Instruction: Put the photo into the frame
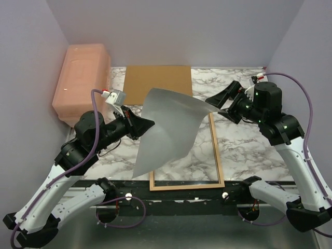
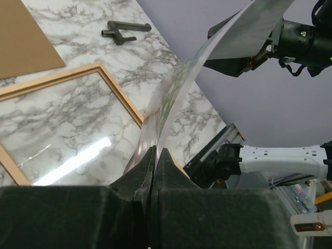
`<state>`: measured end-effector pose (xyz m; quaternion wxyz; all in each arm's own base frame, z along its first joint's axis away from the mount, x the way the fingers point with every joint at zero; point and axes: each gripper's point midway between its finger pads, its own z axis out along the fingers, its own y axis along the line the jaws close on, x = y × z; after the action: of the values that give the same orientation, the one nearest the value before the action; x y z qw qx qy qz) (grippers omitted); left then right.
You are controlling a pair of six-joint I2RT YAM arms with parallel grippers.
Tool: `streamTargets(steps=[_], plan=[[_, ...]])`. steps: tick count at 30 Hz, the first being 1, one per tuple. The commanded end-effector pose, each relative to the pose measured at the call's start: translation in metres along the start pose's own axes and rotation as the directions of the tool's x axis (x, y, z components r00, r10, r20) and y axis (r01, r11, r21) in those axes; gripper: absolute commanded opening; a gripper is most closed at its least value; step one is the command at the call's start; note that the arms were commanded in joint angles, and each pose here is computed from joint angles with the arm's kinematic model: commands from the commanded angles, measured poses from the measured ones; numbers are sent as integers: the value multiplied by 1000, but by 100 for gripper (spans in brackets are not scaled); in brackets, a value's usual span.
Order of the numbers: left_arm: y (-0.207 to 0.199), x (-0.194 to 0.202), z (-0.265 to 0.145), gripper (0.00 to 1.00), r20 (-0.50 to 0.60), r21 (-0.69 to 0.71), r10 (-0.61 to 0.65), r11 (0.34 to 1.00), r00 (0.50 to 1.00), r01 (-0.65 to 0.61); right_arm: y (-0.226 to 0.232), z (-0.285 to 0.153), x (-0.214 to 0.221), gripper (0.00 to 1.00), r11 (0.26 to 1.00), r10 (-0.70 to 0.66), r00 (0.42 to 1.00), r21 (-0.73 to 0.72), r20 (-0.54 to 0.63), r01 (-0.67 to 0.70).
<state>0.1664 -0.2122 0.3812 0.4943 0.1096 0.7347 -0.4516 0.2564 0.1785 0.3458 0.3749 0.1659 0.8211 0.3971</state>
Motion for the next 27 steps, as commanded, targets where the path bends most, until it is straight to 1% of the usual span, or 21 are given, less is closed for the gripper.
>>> streamTargets(steps=[1,4,8,12,16,20,27], plan=[[-9,5,4,0,16,77,-112,991,994,111,-37,-7,2,100,984,-22,1000,176,20,18],[-3,14,8,0,4,77,-162,984,987,161,-49,-8,2,100,974,-29,999,226,32,21],[17,33,17,0,-14,45,-246,968,969,247,-62,-13,-11,100,947,-79,995,316,67,54],[39,52,27,0,-32,34,-350,936,936,351,-64,-12,-15,100,938,-105,992,339,65,77],[66,70,36,0,-60,13,-440,897,896,442,-70,-6,-9,100,936,-97,994,345,43,76],[92,92,45,0,-93,-43,-480,877,872,478,-76,-1,-1,100,935,-86,996,346,23,73],[124,128,58,0,-175,-131,-506,862,845,489,-85,6,8,100,933,-76,997,352,-11,75]])
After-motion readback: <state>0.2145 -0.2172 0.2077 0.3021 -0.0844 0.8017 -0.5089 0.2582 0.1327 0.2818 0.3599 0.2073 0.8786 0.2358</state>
